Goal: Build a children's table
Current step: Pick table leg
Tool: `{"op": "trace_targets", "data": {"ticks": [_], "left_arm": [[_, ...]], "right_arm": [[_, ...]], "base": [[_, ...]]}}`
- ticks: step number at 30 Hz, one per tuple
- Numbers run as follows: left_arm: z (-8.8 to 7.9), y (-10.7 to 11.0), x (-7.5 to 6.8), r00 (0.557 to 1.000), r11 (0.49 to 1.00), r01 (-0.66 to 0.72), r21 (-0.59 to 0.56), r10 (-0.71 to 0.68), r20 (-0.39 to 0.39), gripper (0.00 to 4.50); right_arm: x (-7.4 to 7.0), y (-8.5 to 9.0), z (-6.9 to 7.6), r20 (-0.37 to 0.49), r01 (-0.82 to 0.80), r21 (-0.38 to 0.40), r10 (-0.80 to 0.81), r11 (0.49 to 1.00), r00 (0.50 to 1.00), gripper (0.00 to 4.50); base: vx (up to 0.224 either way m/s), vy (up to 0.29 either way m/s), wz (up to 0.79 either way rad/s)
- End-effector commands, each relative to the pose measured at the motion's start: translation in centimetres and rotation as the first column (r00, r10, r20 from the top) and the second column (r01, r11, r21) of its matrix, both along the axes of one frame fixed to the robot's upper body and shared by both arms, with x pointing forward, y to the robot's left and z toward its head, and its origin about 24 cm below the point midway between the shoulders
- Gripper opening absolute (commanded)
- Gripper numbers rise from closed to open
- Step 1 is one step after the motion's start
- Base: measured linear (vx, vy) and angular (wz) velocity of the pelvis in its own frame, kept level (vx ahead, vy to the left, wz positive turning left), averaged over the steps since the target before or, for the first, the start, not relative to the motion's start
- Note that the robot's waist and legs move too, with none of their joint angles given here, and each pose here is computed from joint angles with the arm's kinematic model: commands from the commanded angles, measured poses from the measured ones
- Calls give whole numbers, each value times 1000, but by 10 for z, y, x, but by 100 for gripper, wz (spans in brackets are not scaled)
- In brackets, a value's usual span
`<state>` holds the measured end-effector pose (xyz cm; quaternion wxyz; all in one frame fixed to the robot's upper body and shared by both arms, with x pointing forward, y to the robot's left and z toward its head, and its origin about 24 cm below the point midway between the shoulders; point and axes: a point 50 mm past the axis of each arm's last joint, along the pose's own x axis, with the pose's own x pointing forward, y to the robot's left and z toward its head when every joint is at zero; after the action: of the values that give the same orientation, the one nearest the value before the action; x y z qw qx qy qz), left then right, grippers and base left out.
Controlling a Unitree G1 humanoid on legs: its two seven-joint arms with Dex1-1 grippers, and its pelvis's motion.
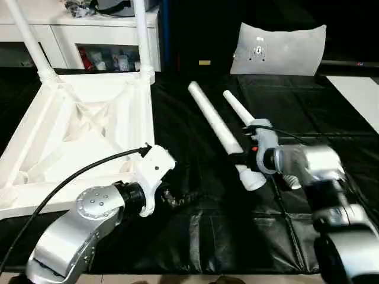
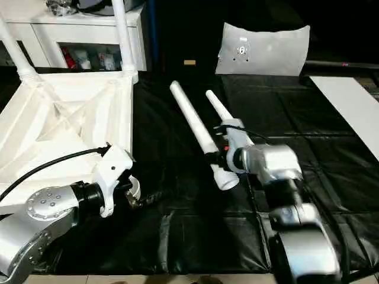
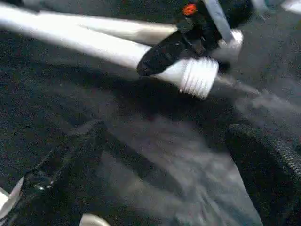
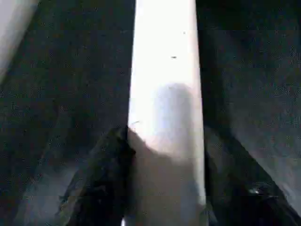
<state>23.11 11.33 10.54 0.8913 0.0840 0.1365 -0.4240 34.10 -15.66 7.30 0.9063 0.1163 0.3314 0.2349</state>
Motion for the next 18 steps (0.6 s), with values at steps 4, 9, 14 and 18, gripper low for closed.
{"op": "trace_targets", "data": {"ticks": [4, 9, 14, 18], "left_arm": [[18, 2, 23, 986, 991, -115, -63, 121, 113, 450], [38, 4, 37, 970, 958, -167, -231, 202, 134, 450], [60, 0, 53, 975, 886, -148, -439, 205, 84, 450], [73, -8, 56, 991, 848, -70, -525, 122, 64, 450]], "right_arm": [[-2, -5, 46, 327, 29, 261, -116, 965, 938, 190], [-19, -1, 72, 465, -110, 480, -147, 871, 873, 190], [-34, 8, 81, 523, -257, 536, -77, 804, 849, 190], [-41, 14, 84, 548, -318, 541, -40, 778, 835, 190]], "base": [[0, 0, 0], [0, 0, 0], [0, 0, 0], [0, 0, 0]]}}
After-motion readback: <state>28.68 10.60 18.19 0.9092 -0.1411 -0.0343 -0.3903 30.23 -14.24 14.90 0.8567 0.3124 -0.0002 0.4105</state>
